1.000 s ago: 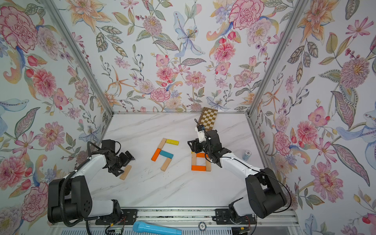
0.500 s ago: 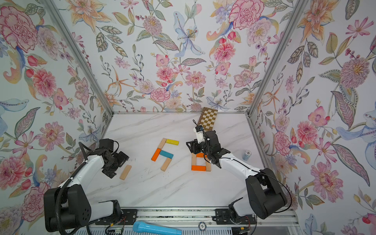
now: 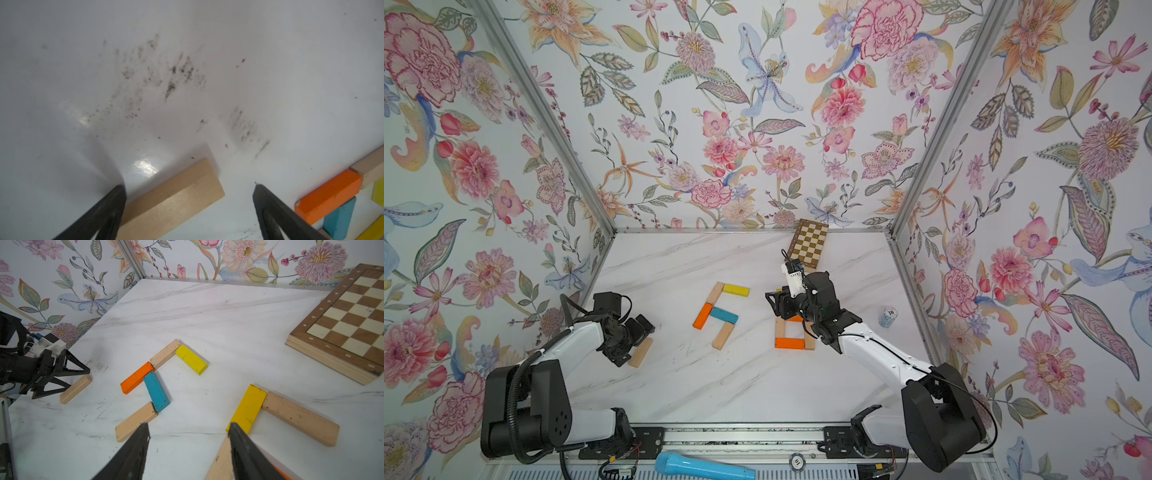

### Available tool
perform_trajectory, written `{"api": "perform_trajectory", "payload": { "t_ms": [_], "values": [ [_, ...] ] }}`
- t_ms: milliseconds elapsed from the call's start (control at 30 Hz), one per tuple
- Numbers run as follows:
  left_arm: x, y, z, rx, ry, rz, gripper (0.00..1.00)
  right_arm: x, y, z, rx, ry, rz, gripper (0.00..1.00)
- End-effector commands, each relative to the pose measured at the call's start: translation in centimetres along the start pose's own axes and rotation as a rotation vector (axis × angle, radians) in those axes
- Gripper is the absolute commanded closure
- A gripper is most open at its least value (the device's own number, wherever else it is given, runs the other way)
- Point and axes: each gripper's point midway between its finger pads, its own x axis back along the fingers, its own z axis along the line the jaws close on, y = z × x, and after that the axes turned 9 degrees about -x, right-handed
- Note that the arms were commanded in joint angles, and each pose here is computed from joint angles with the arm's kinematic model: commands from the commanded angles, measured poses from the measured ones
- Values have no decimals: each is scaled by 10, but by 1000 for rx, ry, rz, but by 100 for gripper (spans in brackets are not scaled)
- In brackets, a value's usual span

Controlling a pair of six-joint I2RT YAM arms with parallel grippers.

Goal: Assemble the number 6 with building blocks
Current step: Move the building block to the center of the board, then pick up the building block from the center of the board.

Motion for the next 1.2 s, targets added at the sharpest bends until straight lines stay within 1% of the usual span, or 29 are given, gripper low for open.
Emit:
{"api": "perform_trajectory", "payload": {
  "t_ms": [0,100,200,267,300,367,467,500,533,567,667,733,833,933,1033,1100,1167],
  "values": [
    [2,-26,-28,34,-115,30,1,5,-5,0,8,-12,1,38],
    [5,-43,-55,46,-185,30,1,4,-3,3,14,-8,-2,37],
    [11,-53,-67,44,-209,31,1,5,-1,7,24,1,-4,37],
    [17,-53,-68,35,-213,21,1,5,0,10,31,6,-4,37],
    [19,-51,-66,19,-205,12,1,5,-1,10,32,6,-1,37],
    [20,-47,-53,-22,-129,3,1,4,0,9,33,5,-3,37],
    [17,-46,-41,-81,-31,35,1,4,0,8,33,-5,-3,37],
    [17,-45,-37,-87,1,44,1,3,-6,17,44,14,10,37],
    [17,-43,-34,-90,32,49,2,3,-6,18,46,12,11,37],
    [17,-40,-34,-86,41,40,6,3,-7,17,46,7,14,37],
    [21,-33,-35,-29,36,-3,15,4,-8,18,49,2,15,37],
    [19,-32,-34,19,40,-10,20,4,-8,19,48,-1,18,37],
    [14,-34,-33,84,52,5,25,5,-9,18,50,-4,22,37],
    [12,-31,-36,124,42,-3,27,6,-9,19,55,-7,22,37],
    [10,-25,-33,133,76,-22,32,7,-8,18,57,-15,20,37],
    [5,-24,-34,129,89,-13,33,9,-9,17,59,-19,18,37],
    [-1,-25,-34,132,89,0,37,11,-9,17,60,-22,15,37]
  ]
}}
